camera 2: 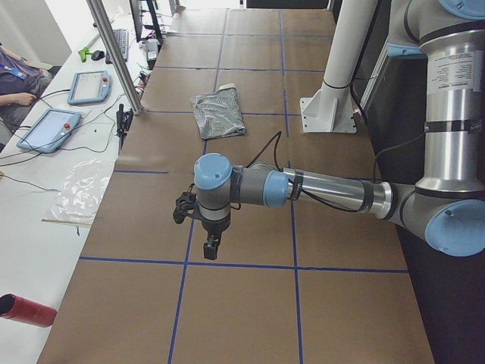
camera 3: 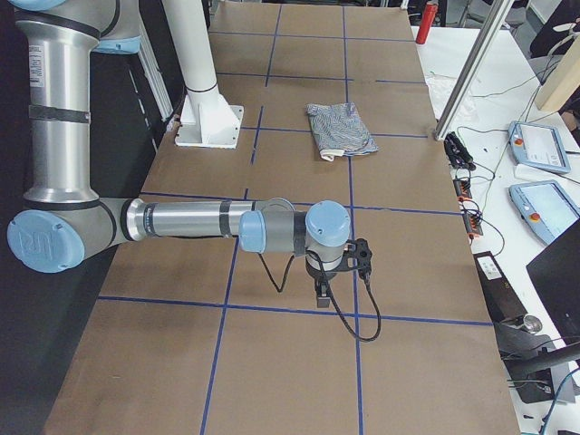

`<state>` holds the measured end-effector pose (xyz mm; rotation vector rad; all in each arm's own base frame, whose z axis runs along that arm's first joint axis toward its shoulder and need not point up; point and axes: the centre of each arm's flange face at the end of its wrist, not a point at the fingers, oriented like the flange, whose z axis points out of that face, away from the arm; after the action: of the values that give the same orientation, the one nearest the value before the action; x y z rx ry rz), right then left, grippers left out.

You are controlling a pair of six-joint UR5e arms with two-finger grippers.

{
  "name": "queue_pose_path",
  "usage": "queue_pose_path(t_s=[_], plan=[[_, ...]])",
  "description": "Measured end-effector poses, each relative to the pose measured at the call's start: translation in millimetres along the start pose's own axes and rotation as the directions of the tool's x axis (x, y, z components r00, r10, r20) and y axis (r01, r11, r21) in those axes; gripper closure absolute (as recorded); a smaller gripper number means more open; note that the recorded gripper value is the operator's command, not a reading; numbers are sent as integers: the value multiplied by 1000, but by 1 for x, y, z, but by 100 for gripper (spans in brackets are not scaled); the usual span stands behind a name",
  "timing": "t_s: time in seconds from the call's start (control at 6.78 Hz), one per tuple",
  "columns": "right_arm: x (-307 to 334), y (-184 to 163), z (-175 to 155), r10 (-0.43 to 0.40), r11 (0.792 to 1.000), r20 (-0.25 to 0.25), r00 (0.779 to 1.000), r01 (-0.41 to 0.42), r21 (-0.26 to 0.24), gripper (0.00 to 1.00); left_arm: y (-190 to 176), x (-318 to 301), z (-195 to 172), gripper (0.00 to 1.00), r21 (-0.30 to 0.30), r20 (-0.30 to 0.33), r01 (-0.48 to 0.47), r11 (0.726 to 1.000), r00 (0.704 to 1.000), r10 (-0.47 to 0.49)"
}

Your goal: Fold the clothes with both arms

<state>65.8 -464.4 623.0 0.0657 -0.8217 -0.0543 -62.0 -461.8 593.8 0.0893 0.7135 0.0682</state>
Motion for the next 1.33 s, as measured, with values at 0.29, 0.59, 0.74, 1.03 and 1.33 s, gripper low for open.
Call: queue_pose_path(t_s=[0.29, 0.59, 0.74, 1.03, 1.33], plan=[[0, 0, 0, 0, 1000, 0, 1000, 0, 0, 0, -2, 5, -3, 0, 9, -19, 117, 993, 993, -117], [1, 0, 1, 2, 1000, 0, 1000, -2, -2, 0, -2, 5, -4, 0, 10, -22, 135, 991, 991, -135], [2, 1, 1, 3, 1000, 0, 1000, -3, -3, 0, -2, 6, -4, 0, 10, -23, 137, 991, 990, -136], [2, 1, 1, 3, 1000, 0, 1000, -3, -3, 0, -2, 6, -4, 0, 10, -23, 137, 990, 990, -137], [1, 1, 1, 2, 1000, 0, 1000, -2, -2, 0, -2, 6, -4, 0, 10, -23, 137, 990, 990, -137]])
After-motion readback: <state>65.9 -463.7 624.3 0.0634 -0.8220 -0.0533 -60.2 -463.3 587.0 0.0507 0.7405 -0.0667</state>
